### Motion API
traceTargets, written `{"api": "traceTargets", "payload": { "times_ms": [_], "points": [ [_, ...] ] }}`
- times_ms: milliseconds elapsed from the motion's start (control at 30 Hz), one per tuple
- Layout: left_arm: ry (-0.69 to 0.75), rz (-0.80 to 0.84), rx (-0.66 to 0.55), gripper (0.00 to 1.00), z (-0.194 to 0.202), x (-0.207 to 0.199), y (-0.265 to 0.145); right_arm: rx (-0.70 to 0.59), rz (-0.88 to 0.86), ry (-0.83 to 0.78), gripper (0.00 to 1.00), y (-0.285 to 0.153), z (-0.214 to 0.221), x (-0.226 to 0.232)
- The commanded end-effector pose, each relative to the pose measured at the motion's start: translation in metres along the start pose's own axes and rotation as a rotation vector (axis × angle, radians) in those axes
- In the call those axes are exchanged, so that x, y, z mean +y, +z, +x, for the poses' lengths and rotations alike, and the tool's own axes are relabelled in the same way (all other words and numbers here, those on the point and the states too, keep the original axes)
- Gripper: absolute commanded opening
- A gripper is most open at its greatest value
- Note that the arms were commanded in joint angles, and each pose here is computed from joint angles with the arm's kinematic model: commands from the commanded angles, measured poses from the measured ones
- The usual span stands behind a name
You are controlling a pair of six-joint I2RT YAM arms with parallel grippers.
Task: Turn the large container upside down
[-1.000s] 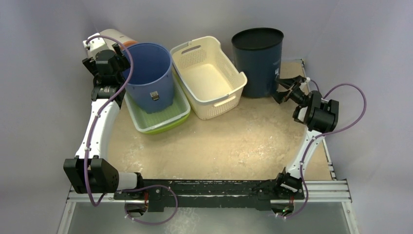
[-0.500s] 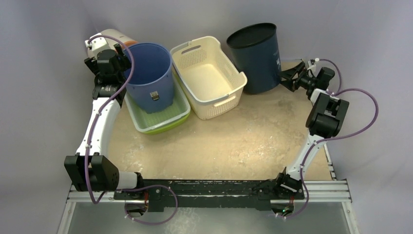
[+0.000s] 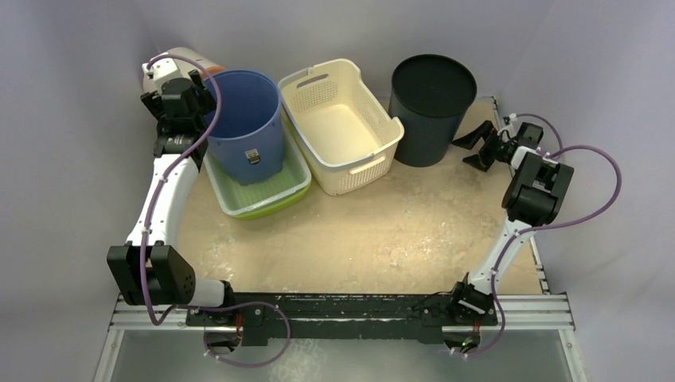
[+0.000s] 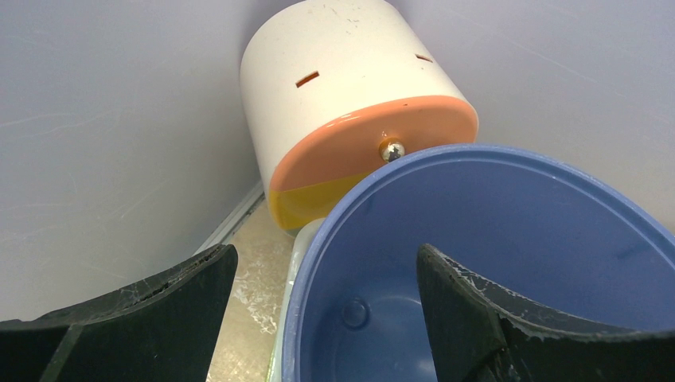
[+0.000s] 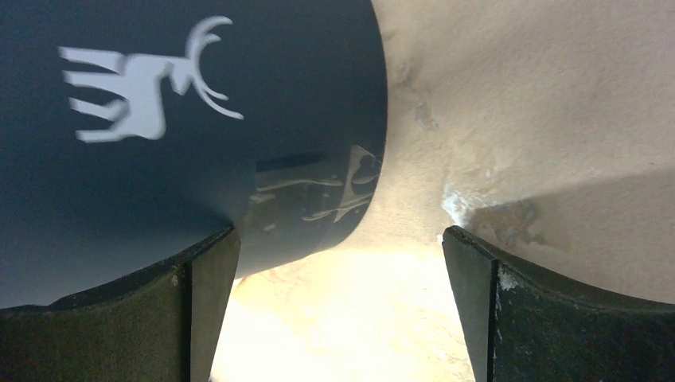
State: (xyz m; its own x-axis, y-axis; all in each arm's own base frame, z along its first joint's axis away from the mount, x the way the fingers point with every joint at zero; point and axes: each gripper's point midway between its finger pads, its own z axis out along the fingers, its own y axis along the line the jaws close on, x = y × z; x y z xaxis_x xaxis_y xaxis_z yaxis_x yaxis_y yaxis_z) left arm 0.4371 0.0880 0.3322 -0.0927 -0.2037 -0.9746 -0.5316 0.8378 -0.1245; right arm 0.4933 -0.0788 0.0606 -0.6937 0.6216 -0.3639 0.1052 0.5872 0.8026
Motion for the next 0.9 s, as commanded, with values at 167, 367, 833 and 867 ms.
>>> {"api": "traceTargets", "payload": {
  "times_ms": [167, 367, 833, 867],
  "points": [
    [-0.047, 0.052, -0.07, 0.79, -0.029, -0.013, 0.003, -0.11, 0.18, -0.204, 1.0, -0.039, -0.035, 0.03],
    [-0.069, 0.081, -0.058, 0.78, -0.026, -0.023, 0.01, -0.204, 0.291, -0.346, 1.0, -0.077, -0.055, 0.07],
    [-0.085, 0.1, -0.059, 0.78, -0.025, -0.035, 0.023, -0.481, -0.051, -0.841, 1.0, -0.135, -0.088, 0.334],
    [-0.087, 0.1, -0.058, 0.78, -0.023, -0.035, 0.023, -0.47, -0.121, -0.861, 1.0, -0.131, -0.079, 0.353]
  ]
}}
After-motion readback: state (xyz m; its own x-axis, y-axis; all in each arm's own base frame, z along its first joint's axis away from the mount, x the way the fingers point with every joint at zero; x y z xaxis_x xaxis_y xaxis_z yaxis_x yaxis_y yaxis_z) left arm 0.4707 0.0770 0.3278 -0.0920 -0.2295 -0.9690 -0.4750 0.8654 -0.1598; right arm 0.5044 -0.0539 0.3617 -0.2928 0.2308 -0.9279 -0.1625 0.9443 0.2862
